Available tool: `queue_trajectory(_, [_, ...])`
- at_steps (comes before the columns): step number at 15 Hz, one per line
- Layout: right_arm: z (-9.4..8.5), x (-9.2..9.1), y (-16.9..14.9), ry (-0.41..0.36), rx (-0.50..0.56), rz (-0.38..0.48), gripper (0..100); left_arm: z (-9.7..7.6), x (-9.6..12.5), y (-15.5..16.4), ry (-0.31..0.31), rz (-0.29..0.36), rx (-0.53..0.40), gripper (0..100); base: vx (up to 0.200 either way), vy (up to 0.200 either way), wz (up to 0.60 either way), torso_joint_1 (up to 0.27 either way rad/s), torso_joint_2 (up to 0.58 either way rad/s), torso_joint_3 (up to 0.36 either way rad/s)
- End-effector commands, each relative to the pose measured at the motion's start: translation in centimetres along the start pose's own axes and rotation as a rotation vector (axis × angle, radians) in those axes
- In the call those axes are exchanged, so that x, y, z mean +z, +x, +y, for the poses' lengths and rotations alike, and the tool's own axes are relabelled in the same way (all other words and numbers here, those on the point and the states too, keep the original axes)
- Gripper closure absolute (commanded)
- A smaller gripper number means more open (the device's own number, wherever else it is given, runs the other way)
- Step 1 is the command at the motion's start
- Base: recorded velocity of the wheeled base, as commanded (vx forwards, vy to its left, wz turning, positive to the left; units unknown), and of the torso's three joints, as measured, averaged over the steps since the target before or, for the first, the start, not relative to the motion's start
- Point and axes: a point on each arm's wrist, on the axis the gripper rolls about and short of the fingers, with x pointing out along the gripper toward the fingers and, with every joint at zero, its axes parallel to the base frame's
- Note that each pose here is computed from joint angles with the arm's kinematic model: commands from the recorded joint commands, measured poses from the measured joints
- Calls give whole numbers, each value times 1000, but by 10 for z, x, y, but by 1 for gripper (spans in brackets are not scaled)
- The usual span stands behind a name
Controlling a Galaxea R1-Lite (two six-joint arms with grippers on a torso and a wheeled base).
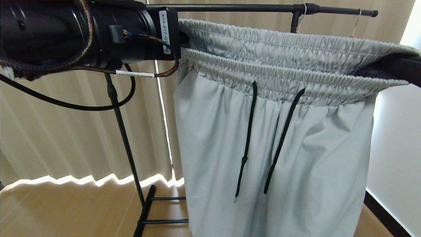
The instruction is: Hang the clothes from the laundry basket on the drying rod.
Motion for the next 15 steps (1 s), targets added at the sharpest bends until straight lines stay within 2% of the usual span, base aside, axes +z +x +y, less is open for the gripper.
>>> queue_trajectory(1, [0,0,-2,-1,0,-4,100,-1,-2,1,2,11,-3,100,0,0,0,0,0,0])
queue_trajectory(4, [-2,-1,-1,-5,-14,30,100,-1,-1,-6,1,13,-4,100,0,0,0,0,0,0])
queue_trajectory(9, [-19,2,23,-6,-113,51,100,9,1,-57,2,28,-2,100,0,0,0,0,0,0])
queue_trajectory(12, [-23,3,40,-1,-123,64,100,14,-17,-87,-5,54,-1,100,0,0,0,0,0,0])
queue_trajectory(15, [-22,-4,52,1,-116,97,100,19,-24,-106,-20,50,7,100,0,0,0,0,0,0])
